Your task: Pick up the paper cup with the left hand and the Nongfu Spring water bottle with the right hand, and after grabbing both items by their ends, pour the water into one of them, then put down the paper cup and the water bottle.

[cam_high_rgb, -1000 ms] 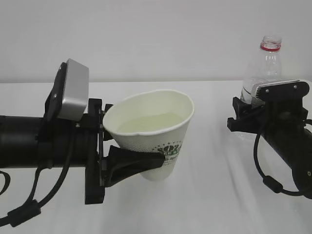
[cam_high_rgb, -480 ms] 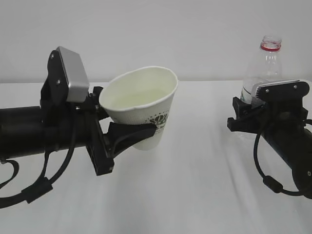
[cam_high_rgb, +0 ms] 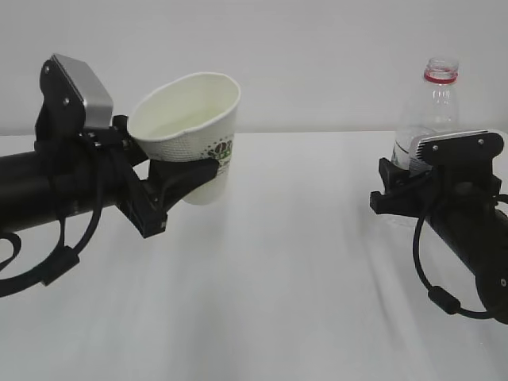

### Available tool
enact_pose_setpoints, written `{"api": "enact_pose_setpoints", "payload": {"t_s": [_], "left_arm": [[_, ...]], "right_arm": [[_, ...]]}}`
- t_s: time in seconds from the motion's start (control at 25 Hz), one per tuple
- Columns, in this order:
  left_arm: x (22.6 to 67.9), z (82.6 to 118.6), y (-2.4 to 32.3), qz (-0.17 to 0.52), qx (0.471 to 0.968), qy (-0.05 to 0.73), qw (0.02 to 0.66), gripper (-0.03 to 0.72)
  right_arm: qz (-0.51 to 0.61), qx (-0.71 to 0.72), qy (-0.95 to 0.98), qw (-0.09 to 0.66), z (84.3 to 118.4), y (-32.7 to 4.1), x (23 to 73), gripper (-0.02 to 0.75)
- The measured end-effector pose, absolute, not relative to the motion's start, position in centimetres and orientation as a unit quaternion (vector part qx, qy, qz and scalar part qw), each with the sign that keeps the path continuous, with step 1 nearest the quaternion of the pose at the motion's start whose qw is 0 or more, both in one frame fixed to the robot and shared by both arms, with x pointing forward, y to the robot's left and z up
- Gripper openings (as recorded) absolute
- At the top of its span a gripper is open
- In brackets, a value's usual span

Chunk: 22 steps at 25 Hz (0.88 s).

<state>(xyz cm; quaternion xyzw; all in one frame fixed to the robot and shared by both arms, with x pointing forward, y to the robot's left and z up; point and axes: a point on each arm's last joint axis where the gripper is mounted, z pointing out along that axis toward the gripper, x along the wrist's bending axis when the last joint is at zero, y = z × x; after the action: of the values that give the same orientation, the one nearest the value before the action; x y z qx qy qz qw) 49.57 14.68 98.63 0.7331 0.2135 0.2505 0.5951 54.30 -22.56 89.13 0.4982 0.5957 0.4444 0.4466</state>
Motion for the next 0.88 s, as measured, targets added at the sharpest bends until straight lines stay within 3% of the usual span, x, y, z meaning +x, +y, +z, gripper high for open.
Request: {"api": "enact_pose_setpoints", "payload": {"t_s": [0.48,0.88], "left_arm": [[52.5,97.4,19.5,0.293,0.705,0.314,0.565,0.439],[53.8,95.5,21.3,0.298,0.683,0.380,0.548,0.439]], "right_arm": [[0.445,0.499,0.595,0.446,89.1,-22.6,54.3,0.469],[0.445,0.499,0.595,0.446,89.1,-22.6,54.3,0.468]]}}
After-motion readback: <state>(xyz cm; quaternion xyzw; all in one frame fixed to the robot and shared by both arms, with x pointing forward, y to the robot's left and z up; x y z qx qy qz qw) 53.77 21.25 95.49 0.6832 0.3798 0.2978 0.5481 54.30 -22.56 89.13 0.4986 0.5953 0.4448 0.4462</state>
